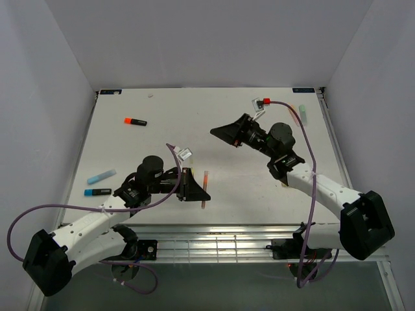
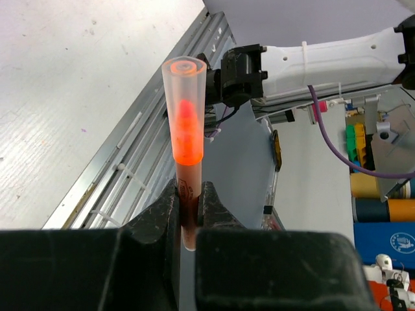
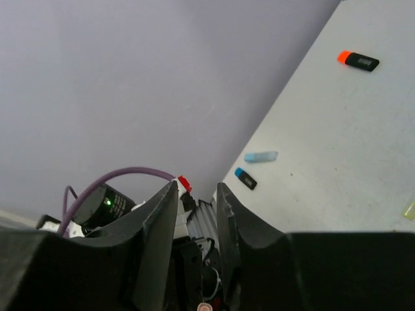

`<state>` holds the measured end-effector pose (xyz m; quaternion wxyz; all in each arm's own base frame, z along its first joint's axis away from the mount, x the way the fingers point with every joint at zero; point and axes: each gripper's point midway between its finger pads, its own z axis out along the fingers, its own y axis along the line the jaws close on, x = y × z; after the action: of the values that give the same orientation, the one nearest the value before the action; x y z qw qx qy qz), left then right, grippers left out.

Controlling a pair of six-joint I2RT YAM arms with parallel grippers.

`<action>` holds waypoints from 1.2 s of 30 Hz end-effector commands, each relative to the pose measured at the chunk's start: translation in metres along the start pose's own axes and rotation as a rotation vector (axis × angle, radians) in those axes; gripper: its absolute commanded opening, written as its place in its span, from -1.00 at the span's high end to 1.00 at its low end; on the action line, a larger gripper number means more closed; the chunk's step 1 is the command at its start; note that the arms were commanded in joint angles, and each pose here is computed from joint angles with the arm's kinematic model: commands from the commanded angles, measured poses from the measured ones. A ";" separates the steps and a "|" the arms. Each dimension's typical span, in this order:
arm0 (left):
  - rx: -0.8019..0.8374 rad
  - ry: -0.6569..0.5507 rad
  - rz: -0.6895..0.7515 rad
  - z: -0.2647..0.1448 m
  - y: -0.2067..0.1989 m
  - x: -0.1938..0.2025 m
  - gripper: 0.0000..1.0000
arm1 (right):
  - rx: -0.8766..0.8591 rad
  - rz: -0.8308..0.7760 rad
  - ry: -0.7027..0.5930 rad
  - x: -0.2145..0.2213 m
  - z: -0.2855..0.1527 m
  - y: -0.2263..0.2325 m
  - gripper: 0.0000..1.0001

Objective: Open the pen caps

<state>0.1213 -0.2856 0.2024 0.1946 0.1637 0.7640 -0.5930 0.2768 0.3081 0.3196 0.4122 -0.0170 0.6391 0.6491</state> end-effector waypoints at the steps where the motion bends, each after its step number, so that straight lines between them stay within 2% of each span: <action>1: -0.055 -0.039 0.030 -0.002 -0.002 -0.015 1.00 | 0.014 -0.094 0.184 0.026 -0.002 0.013 0.24; 3: -0.082 -0.079 0.034 -0.003 -0.004 -0.025 1.00 | 0.024 -0.105 0.186 0.034 -0.009 0.013 0.03; 5: -0.080 -0.086 0.033 -0.002 -0.005 -0.029 1.00 | 0.030 -0.118 0.226 0.047 -0.017 0.011 -0.07; 8: -0.084 -0.082 0.022 0.001 -0.004 -0.030 1.00 | 0.053 -0.129 0.303 0.070 -0.023 0.008 -0.08; 13: -0.070 -0.079 0.011 0.004 -0.004 -0.031 1.00 | 0.084 -0.136 0.353 0.093 -0.026 -0.004 -0.06; 30: -0.069 -0.100 0.020 0.004 -0.010 -0.039 1.00 | 0.073 -0.110 0.410 0.127 -0.019 -0.007 0.29; 31: -0.068 -0.101 0.023 0.004 -0.010 -0.040 1.00 | 0.074 -0.107 0.412 0.129 -0.019 -0.008 0.34; 35: -0.075 -0.094 0.027 0.004 -0.008 -0.038 1.00 | 0.093 -0.115 0.368 0.122 -0.015 -0.011 0.84; 36: -0.077 -0.091 0.025 0.003 -0.006 -0.036 1.00 | 0.101 -0.115 0.355 0.118 -0.014 -0.012 0.85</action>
<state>0.1497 -0.2888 0.2054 0.2293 0.1297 0.7891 -0.5550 0.1881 0.3551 0.2380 0.2936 -0.1480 0.7419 0.5843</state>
